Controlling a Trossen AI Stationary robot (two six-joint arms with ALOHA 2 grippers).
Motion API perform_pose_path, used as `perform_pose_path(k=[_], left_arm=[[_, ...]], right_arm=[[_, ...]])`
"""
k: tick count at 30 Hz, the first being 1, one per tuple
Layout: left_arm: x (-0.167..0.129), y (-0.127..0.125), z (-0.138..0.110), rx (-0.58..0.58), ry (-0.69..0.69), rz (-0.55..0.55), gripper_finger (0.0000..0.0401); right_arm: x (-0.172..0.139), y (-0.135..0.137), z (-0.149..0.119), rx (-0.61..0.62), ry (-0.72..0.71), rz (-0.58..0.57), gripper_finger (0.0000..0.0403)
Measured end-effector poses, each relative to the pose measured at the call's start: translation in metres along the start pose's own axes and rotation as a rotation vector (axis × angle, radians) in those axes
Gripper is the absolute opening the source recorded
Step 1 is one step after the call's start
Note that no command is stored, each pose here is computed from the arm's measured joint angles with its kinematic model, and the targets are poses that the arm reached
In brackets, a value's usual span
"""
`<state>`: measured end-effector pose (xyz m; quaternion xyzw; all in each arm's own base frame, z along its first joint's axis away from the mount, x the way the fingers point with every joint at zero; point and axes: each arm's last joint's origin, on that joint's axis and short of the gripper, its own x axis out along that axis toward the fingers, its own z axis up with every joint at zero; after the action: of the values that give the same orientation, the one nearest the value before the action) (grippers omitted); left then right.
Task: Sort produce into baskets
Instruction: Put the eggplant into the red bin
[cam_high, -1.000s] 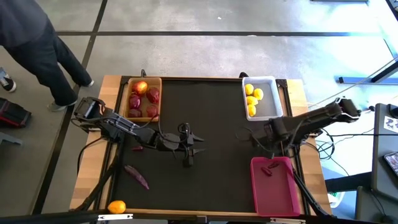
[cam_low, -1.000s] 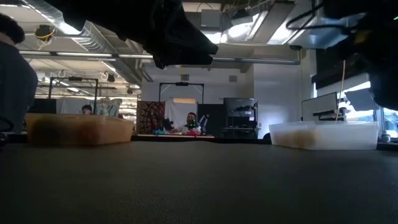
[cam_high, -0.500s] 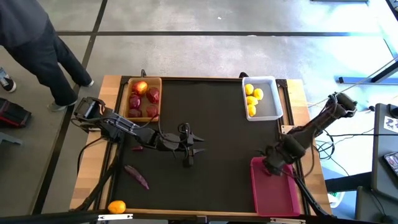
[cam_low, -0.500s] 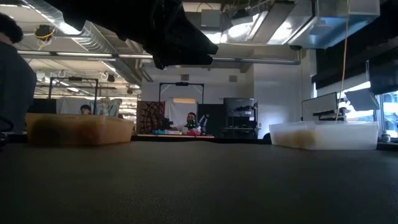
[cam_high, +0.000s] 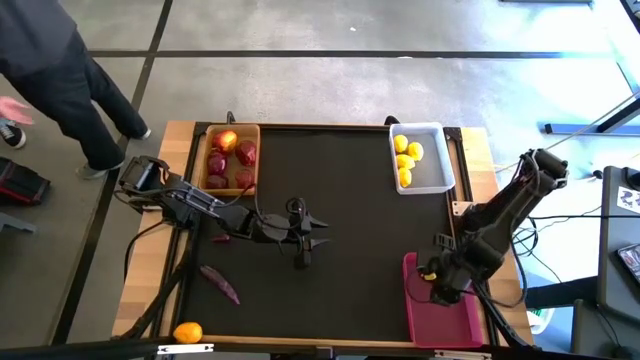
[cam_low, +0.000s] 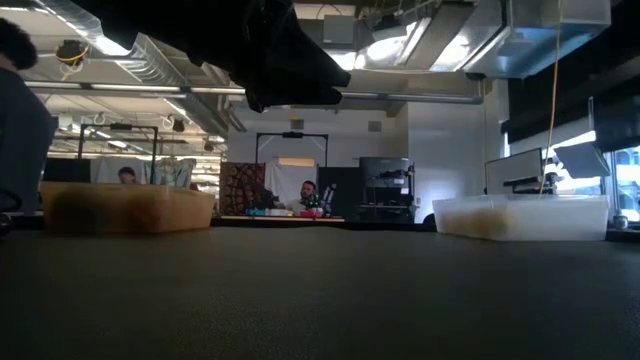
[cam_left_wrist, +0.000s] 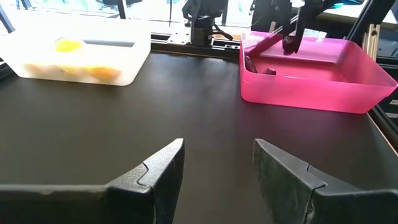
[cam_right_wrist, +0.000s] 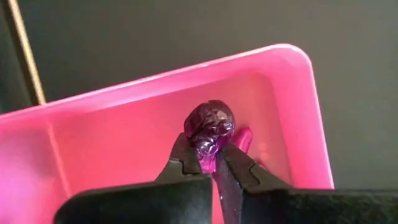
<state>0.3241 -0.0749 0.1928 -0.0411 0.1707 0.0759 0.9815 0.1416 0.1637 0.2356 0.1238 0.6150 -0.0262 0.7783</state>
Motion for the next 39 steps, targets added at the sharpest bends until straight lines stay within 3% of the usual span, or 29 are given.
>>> perform_pose_path(k=[19,23,32,39], left_arm=[[0.0,0.0,-0.002,0.009,0.021,0.004,0.0187],[0.0,0.0,-0.002,0.009,0.02,0.004,0.0187],[0.0,0.001,-0.002,0.009,0.017,0.017,0.019],[-0.005,0.002,0.002,0.006,0.027,0.02,0.0248]], right_arm=[[0.035,0.003,0.0,-0.061,0.031,-0.162,0.0006],[0.039,0.004,-0.001,-0.057,0.044,-0.185,0.0039],[0.04,0.004,-0.001,-0.057,0.049,-0.19,0.016],[0.024,0.009,0.006,-0.072,0.068,-0.173,0.0199]])
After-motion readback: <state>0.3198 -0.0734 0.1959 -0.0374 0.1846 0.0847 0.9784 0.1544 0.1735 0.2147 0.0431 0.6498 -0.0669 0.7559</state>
